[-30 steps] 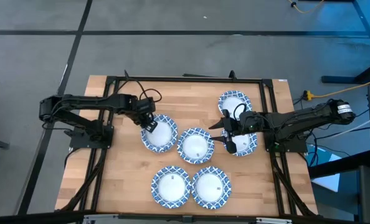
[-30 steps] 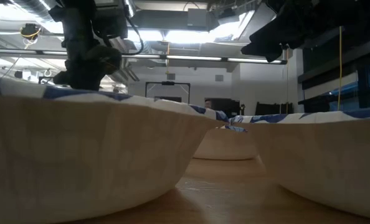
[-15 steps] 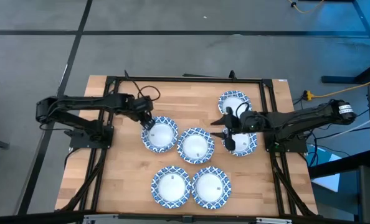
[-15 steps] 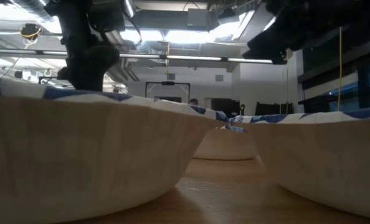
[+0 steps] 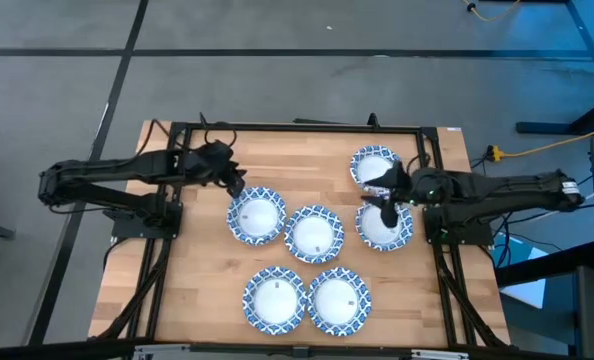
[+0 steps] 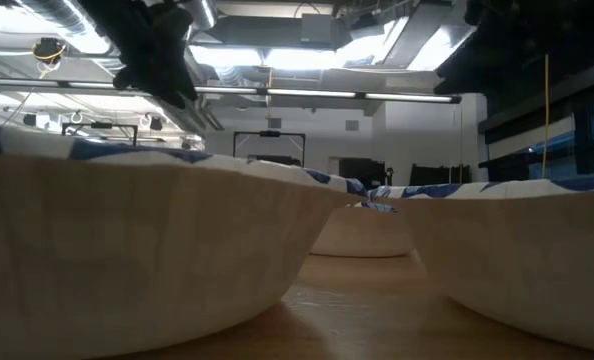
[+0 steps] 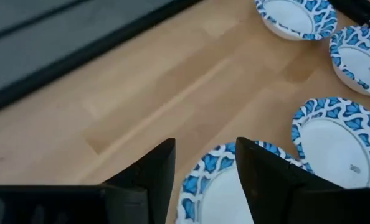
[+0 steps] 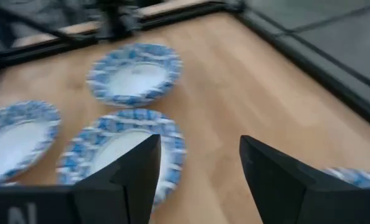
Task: Nest bowls inside each other
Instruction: Stack the white bowl on the white bowl
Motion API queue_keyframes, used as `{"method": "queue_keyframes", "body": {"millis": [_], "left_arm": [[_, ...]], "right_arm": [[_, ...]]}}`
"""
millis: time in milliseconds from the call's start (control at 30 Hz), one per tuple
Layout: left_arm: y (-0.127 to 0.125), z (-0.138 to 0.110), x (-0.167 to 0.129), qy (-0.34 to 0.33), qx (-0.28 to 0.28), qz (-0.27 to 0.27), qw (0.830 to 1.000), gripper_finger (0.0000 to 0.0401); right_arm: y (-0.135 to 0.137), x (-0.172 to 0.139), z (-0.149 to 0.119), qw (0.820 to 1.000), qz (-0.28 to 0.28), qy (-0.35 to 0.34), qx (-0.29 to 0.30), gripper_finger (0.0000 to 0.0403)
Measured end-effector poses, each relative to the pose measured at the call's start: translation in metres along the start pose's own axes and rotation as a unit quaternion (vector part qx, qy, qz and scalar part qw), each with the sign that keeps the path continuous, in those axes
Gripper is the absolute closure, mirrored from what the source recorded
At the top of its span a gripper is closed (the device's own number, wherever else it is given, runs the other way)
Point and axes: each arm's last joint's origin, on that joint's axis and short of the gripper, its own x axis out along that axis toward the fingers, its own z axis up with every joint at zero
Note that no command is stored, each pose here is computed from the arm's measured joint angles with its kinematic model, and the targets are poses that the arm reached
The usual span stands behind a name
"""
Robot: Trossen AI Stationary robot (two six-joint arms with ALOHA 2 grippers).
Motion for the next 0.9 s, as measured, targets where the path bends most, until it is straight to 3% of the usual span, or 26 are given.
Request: {"method": "queue_keyframes", "body": {"millis": [100, 400, 567, 733, 900], "left_arm": [[-0.001, -0.001, -0.003, -0.015, 0.017, 0.014, 1.0, 0.0239], [-0.001, -0.003, -0.003, -0.008, 0.018, 0.028, 0.999, 0.0241], [-0.004, -0.002, -0.003, -0.022, 0.04, 0.021, 0.999, 0.0242], [-0.006, -0.002, -0.004, -0.023, 0.078, 0.015, 0.997, 0.0242], [-0.005, -0.002, -0.004, -0.031, 0.091, 0.032, 0.995, 0.0242]], "right_arm": [[-0.007, -0.009, -0.001, 0.999, -0.04, -0.009, 0.025, 0.0182], [-0.007, -0.014, 0.007, 0.996, -0.037, -0.057, 0.065, 0.0182], [-0.012, -0.012, 0.002, 0.987, -0.129, -0.053, 0.077, 0.0182], [-0.013, 0.0, -0.006, 0.985, -0.15, -0.007, 0.085, 0.0182], [-0.022, 0.022, -0.024, 0.96, -0.212, 0.081, 0.161, 0.0182]]}}
